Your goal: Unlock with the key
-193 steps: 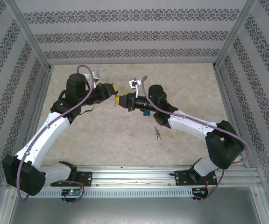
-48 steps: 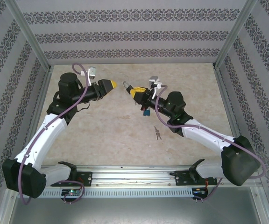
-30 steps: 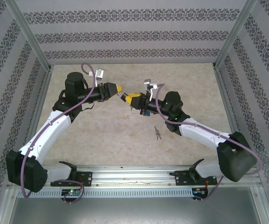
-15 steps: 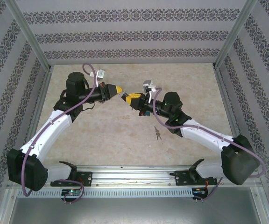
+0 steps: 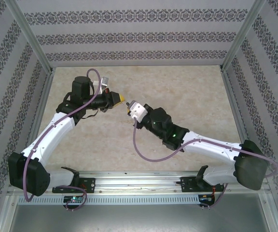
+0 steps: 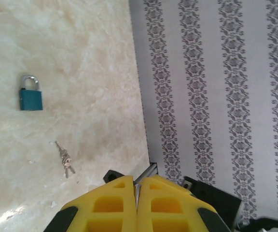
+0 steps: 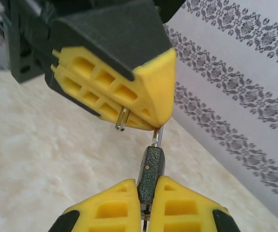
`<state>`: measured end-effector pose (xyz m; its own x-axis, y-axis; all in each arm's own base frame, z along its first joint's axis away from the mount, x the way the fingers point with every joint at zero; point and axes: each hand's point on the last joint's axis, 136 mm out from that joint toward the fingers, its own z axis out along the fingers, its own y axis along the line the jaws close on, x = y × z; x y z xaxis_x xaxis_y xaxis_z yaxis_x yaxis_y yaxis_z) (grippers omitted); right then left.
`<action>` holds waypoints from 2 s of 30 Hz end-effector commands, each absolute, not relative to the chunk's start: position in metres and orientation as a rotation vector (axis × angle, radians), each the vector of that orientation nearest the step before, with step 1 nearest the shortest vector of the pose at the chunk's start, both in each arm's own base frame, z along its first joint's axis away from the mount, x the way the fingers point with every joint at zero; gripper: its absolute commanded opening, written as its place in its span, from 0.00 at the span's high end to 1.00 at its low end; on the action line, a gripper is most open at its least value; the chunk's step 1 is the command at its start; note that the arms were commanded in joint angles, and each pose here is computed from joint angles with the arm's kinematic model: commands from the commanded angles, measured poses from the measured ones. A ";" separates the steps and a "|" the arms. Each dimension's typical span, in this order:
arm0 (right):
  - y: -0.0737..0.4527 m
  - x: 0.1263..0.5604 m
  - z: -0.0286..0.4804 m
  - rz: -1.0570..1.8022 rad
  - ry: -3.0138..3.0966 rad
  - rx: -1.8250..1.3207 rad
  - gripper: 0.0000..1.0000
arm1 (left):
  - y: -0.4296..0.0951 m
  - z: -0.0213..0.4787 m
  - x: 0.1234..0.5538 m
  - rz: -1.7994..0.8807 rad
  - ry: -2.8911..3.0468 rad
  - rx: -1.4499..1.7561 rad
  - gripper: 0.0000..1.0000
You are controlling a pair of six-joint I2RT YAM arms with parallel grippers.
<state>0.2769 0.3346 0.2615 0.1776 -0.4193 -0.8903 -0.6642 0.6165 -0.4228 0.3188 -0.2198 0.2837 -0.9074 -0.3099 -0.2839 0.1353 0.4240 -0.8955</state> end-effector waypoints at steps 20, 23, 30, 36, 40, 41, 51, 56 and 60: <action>0.394 0.291 0.211 0.045 1.447 -1.075 1.00 | -0.092 0.231 0.322 -1.097 2.196 -0.710 0.49; 0.413 0.288 0.190 0.096 1.478 -1.122 1.00 | -0.079 0.227 0.319 -1.077 2.168 -0.766 0.49; 0.442 0.296 0.134 -0.018 1.529 -1.247 1.00 | -0.063 0.228 0.318 -1.070 2.115 -0.825 0.49; 0.450 0.306 0.093 -0.137 1.594 -1.343 1.00 | -0.059 0.231 0.320 -1.081 2.093 -0.831 0.49; 0.451 0.315 0.069 -0.223 1.618 -1.392 1.00 | -0.058 0.235 0.322 -1.088 2.072 -0.834 0.49; 0.452 0.315 0.064 -0.228 1.627 -1.409 1.00 | -0.057 0.234 0.322 -1.088 2.072 -0.836 0.49; 0.450 0.316 0.018 -0.294 1.743 -1.569 1.00 | -0.057 0.235 0.323 -1.109 2.066 -0.842 0.49; 0.449 0.310 0.009 -0.287 1.765 -1.623 1.00 | -0.057 0.235 0.323 -1.119 2.057 -0.847 0.49; 0.447 0.307 0.004 -0.293 1.794 -1.657 0.91 | -0.057 0.236 0.323 -1.129 2.054 -0.848 0.49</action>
<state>0.3174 0.4589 0.0319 0.0576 -0.9159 -0.3972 -0.7477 0.2240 -0.6251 0.3215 -0.0593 0.2263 -0.6019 -0.7698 -0.2126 -0.2619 0.4417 -0.8581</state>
